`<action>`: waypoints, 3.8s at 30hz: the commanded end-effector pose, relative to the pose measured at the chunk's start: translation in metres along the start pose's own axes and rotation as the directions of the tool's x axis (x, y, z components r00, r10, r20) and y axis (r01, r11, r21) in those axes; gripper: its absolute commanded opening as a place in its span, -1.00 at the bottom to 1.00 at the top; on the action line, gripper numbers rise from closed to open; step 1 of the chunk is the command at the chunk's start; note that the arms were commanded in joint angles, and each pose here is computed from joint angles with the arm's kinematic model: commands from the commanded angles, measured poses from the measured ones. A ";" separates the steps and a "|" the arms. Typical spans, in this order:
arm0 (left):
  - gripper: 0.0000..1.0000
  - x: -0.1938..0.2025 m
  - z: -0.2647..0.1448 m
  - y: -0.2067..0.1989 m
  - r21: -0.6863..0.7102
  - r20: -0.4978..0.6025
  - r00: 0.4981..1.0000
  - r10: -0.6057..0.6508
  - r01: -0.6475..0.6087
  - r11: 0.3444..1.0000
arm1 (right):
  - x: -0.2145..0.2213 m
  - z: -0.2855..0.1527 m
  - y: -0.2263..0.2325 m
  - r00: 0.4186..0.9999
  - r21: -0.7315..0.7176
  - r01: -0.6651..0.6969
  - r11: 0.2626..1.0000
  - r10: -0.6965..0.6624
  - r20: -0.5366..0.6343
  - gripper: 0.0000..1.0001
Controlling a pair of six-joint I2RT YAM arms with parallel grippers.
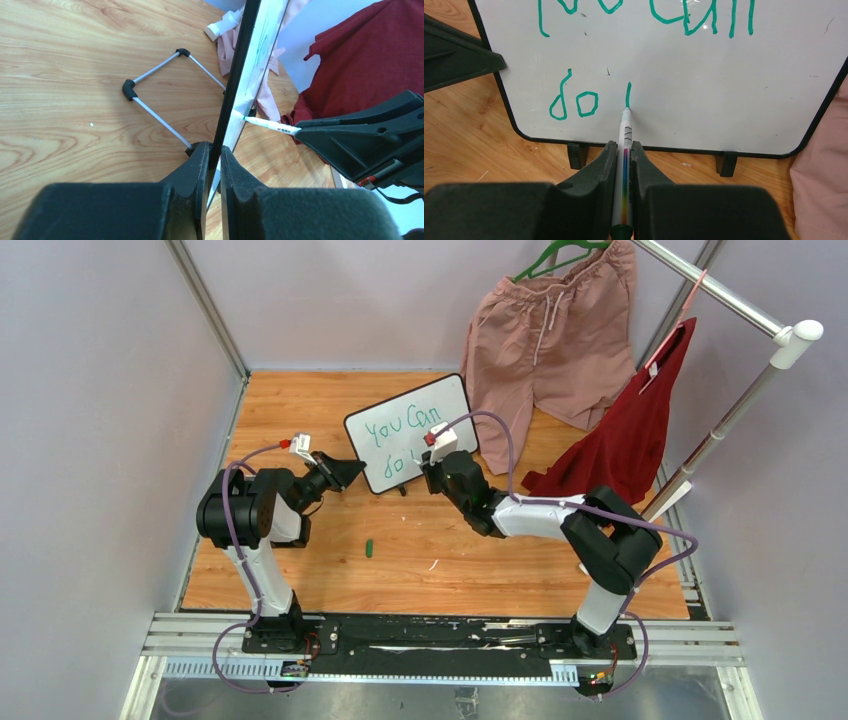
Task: Write a sentence on the whiteboard
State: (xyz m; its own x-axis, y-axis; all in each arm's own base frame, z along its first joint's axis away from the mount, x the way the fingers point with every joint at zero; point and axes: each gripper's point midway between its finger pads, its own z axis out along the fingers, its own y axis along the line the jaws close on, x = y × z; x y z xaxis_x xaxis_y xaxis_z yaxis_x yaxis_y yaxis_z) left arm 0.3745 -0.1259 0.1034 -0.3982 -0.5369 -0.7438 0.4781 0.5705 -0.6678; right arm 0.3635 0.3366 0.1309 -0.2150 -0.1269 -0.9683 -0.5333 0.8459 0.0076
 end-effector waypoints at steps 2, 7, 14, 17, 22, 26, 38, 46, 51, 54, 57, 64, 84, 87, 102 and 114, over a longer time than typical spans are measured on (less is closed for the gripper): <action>-1.00 0.003 0.000 0.000 0.009 0.001 1.000 0.021 -0.021 1.000 | 0.020 -0.006 -0.002 0.999 0.016 0.003 1.000 -0.002 -0.053 -1.00; -1.00 0.003 0.000 0.000 0.010 0.002 1.000 0.021 -0.021 1.000 | 0.022 -0.007 -0.003 0.998 0.018 0.003 1.000 -0.002 -0.059 -1.00; -1.00 0.003 0.000 0.000 0.010 0.002 1.000 0.022 -0.022 1.000 | 0.023 -0.007 -0.007 0.998 0.042 0.012 0.999 -0.009 -0.062 -1.00; -1.00 0.003 0.000 0.000 0.010 0.002 1.000 0.022 -0.022 1.000 | 0.020 -0.007 -0.013 0.998 0.062 0.015 0.998 -0.012 -0.057 -1.00; -1.00 0.003 0.000 0.000 0.010 0.002 1.000 0.022 -0.022 1.000 | 0.012 -0.008 -0.021 0.999 0.079 0.008 0.997 -0.005 -0.041 -1.00; -1.00 0.003 0.000 0.000 0.009 0.002 1.000 0.022 -0.022 1.000 | 0.008 -0.008 -0.021 1.000 0.076 0.004 0.997 -0.002 -0.029 -1.00; -1.00 0.003 0.000 0.000 0.010 0.000 1.000 0.021 -0.021 1.000 | -0.009 -0.014 -0.018 1.000 0.057 -0.012 0.998 0.011 0.020 -1.00; -1.00 0.003 0.000 0.000 0.011 0.000 1.000 0.021 -0.021 1.000 | -0.025 -0.014 0.002 0.998 -0.013 -0.017 1.000 0.017 0.061 -1.00; -1.00 0.003 0.000 0.000 0.010 0.000 1.000 0.019 -0.019 1.000 | -0.026 -0.010 0.006 0.998 -0.027 -0.015 1.000 0.016 0.059 -1.00; -1.00 0.003 0.000 0.000 0.011 0.000 1.000 0.020 -0.020 1.000 | -0.029 -0.008 0.010 0.998 -0.036 -0.016 0.999 0.018 0.062 -1.00; -1.00 0.003 0.001 0.000 0.011 0.000 1.000 0.020 -0.020 1.000 | -0.031 -0.006 0.012 0.998 -0.044 -0.016 0.999 0.019 0.067 -1.00; -1.00 0.003 0.001 0.000 0.011 -0.001 1.000 0.019 -0.019 1.000 | -0.031 -0.001 0.016 0.998 -0.050 -0.017 0.999 0.020 0.063 -1.00; -1.00 0.004 0.000 0.000 0.010 -0.001 1.000 0.019 -0.019 1.000 | -0.019 0.007 0.009 0.999 -0.011 -0.005 1.000 0.005 0.032 -1.00; -1.00 0.003 0.000 0.000 0.011 0.001 1.000 0.020 -0.020 1.000 | -0.018 0.007 0.007 1.000 -0.003 -0.006 1.000 0.006 0.030 -1.00; -1.00 0.003 0.000 0.000 0.010 0.000 1.000 0.021 -0.021 1.000 | -0.018 0.003 -0.013 1.000 0.058 -0.009 0.998 0.007 0.027 -1.00; -1.00 0.004 0.000 0.000 0.010 -0.001 1.000 0.019 -0.019 1.000 | -0.021 0.001 -0.024 0.999 0.092 -0.015 0.996 0.012 0.031 -1.00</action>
State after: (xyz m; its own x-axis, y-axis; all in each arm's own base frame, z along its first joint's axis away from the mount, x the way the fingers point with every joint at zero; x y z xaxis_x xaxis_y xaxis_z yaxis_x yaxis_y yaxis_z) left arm 0.3742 -0.1262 0.1034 -0.3994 -0.5363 -0.7435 0.4790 0.5694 -0.6680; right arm 0.3692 0.3386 0.1415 -0.2123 -0.1101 -0.9710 -0.5207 0.8536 0.0171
